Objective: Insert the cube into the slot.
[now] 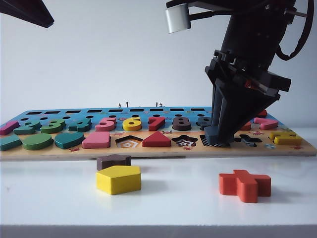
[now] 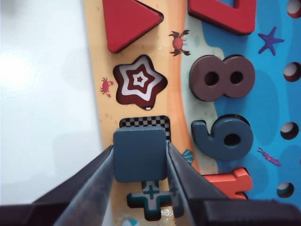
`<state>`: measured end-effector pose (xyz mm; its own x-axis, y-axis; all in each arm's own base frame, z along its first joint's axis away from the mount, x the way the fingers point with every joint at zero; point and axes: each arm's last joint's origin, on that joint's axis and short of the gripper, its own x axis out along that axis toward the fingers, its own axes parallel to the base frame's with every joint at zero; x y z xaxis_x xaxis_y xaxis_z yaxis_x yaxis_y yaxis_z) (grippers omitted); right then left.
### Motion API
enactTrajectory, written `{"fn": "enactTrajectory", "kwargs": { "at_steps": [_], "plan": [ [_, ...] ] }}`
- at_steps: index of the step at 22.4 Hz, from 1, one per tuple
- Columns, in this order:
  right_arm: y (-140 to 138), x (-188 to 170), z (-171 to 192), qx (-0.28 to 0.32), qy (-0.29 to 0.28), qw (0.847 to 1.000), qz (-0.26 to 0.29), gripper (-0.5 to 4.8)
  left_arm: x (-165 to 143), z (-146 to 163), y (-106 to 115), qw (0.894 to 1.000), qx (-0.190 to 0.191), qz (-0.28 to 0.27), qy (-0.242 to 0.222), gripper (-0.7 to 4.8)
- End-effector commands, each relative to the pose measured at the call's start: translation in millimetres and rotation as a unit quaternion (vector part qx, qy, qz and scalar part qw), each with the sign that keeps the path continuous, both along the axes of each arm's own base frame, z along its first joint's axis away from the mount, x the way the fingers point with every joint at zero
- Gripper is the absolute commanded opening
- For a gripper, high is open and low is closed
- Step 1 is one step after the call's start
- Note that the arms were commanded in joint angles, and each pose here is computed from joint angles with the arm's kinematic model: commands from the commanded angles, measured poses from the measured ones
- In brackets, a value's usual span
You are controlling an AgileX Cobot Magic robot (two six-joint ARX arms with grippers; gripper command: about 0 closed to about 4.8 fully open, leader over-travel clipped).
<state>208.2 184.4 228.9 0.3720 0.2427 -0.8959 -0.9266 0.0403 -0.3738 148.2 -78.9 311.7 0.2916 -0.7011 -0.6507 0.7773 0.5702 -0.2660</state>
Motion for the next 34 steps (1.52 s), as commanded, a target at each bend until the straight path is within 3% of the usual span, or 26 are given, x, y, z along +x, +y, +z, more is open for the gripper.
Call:
{"fn": "enactTrajectory", "kwargs": {
  "at_steps": [1,34],
  "plan": [
    [2.0,1.1,2.7,0.012,-0.012,1.000,0.004,1.22,1.1,2.1,-0.3,1.000,-0.001,-0.005,-0.013,0.17],
    [1.3,1.2,-3.8,0.023,-0.012,1.000,-0.011,1.37,1.1,2.0,-0.3,1.000,-0.001,-0.005,-0.013,0.17]
  ]
}}
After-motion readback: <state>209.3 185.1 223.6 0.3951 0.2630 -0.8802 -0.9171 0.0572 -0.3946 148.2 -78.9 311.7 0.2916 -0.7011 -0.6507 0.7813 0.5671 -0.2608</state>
